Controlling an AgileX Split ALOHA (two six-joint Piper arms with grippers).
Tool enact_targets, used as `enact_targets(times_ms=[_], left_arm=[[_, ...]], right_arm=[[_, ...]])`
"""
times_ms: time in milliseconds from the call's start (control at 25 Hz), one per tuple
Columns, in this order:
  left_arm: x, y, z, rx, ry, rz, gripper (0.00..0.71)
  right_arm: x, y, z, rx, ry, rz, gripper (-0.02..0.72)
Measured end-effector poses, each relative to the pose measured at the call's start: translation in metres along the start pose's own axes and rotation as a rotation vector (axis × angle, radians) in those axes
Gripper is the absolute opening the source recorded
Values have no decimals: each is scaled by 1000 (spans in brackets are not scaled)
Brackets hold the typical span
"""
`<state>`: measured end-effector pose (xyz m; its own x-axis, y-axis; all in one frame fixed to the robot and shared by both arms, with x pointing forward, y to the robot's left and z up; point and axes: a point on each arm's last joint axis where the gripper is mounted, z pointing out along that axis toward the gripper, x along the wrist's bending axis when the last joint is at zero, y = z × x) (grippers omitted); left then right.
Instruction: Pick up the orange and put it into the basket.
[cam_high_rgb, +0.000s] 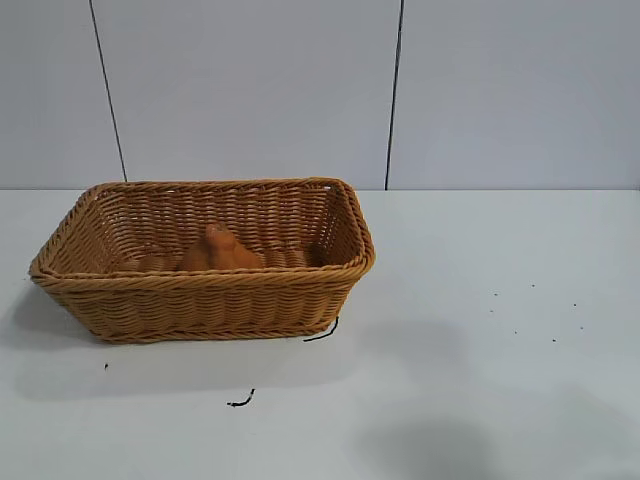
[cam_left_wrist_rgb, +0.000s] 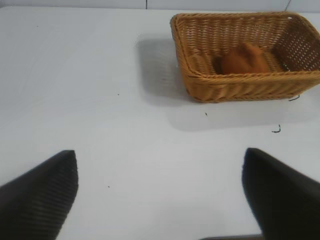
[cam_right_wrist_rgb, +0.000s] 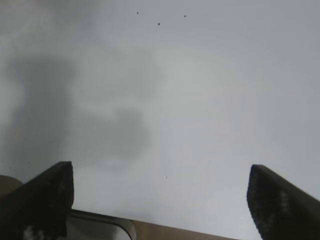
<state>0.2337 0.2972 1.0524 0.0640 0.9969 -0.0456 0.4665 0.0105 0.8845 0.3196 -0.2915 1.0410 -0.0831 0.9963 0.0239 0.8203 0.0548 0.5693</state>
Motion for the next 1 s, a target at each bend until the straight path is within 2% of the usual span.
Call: enact_targets(times_ms=[720,1000], left_arm=[[0,0,0,0,0,0,639],[0,0,0,0,0,0,639]], right_arm=[[4,-59,-58,-510,-13,-24,673],[4,-62,-60,-532,-14,-25,673]])
